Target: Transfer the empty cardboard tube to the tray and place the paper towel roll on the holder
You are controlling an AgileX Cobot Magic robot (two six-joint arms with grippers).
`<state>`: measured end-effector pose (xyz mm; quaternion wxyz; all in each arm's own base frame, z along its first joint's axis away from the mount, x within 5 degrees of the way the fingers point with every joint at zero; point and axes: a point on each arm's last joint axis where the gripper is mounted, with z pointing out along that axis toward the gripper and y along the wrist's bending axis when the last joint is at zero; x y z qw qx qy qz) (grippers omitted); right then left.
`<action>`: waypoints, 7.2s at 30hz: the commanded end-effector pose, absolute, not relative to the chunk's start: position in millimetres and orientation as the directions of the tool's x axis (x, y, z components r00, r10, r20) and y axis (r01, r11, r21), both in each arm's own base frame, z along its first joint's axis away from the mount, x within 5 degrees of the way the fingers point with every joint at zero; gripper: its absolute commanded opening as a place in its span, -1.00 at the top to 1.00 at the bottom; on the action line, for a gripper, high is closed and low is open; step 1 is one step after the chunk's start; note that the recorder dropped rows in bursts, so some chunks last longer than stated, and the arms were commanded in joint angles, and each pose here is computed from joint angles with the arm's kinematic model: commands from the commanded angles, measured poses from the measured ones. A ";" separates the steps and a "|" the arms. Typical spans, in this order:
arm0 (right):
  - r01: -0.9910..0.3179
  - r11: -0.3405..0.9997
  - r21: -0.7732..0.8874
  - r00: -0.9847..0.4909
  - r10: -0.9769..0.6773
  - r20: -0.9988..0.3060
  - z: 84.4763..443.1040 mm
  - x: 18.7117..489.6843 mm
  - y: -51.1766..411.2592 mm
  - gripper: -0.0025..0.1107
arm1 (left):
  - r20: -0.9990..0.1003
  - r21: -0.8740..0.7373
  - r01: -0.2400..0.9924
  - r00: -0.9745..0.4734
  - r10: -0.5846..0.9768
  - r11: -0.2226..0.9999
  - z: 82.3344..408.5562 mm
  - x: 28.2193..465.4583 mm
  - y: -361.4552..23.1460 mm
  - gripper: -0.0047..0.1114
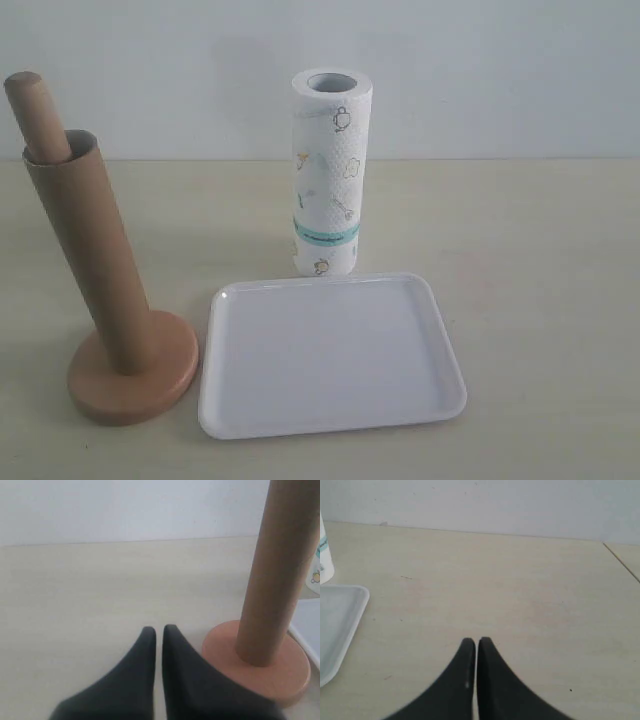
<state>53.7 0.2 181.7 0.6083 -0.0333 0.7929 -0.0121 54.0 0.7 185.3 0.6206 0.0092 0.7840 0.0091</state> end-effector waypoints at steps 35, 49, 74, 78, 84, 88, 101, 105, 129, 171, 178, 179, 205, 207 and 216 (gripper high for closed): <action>-0.036 0.997 -0.062 -0.241 -0.069 -0.968 183.2 53.8 0.1 0.93 | -0.961 0.016 0.012 0.276 0.012 1.000 230.4 53.0 -1.2 0.85; -0.036 0.997 -0.062 -0.241 -0.069 -0.968 183.2 53.8 0.1 0.93 | -0.935 0.019 0.013 0.355 0.013 1.000 301.2 66.1 -1.6 0.85; -0.036 0.997 -0.062 -0.241 -0.069 -0.968 183.2 53.8 0.1 0.93 | -0.997 -0.075 0.191 -0.046 -0.067 0.979 262.2 127.6 -19.4 0.85; -0.036 0.997 -0.062 -0.241 -0.069 -0.968 183.2 53.8 0.1 0.93 | -0.994 0.028 0.415 -0.084 0.069 0.909 252.5 130.7 -41.4 0.85; -0.036 0.997 -0.062 -0.241 -0.069 -0.968 183.2 53.8 0.1 0.93 | -0.976 -0.048 0.455 -0.211 0.055 0.889 240.8 132.1 -45.8 0.85; -0.036 0.997 -0.062 -0.241 -0.069 -0.968 183.2 53.8 0.1 0.93 | -0.976 -0.050 0.457 -0.210 0.053 0.888 241.0 132.1 -46.0 0.81; -0.036 0.997 -0.062 -0.241 -0.069 -0.968 183.2 53.8 0.1 0.93 | -0.959 -0.166 0.514 -0.281 -0.017 0.841 234.1 139.1 -54.7 -0.97; -0.036 0.997 -0.062 -0.241 -0.069 -0.968 183.2 53.8 0.1 0.93 | -0.966 -0.061 0.552 -0.242 0.090 0.832 228.7 144.2 -55.9 -0.97; -0.036 0.997 -0.062 -0.241 -0.069 -0.968 183.2 53.8 0.1 0.93 | -0.994 -0.052 0.481 -0.105 -0.001 0.875 205.2 194.9 -53.9 -0.97; -0.036 0.997 -0.062 -0.241 -0.069 -0.968 183.2 53.8 0.1 0.93 | -0.997 -0.072 0.577 -0.063 -0.043 0.813 190.3 224.2 -65.6 -0.36; -0.036 0.997 -0.062 -0.241 -0.069 -0.968 183.2 53.8 0.1 0.93 | -0.998 -0.061 0.598 -0.061 -0.030 0.799 189.9 222.9 -67.5 0.52; -0.036 0.997 -0.062 -0.241 -0.069 -0.968 183.2 53.8 0.1 0.93 | -0.998 -0.061 0.598 -0.061 -0.030 0.799 189.9 222.9 -67.5 0.62; -0.036 0.997 -0.062 -0.241 -0.069 -0.968 183.2 53.8 0.1 0.93 | -0.993 -0.075 0.526 0.035 -0.109 0.847 287.5 217.6 -59.3 0.85; -0.036 0.997 -0.062 -0.241 -0.069 -0.968 183.2 53.8 0.1 0.93 | -0.988 -0.082 0.532 0.064 -0.137 0.843 304.5 213.9 -59.1 0.85; -0.036 0.997 -0.062 -0.241 -0.069 -0.968 183.2 53.8 0.1 0.93 | -0.961 -0.100 0.537 0.167 -0.222 0.838 384.8 200.8 -56.1 0.85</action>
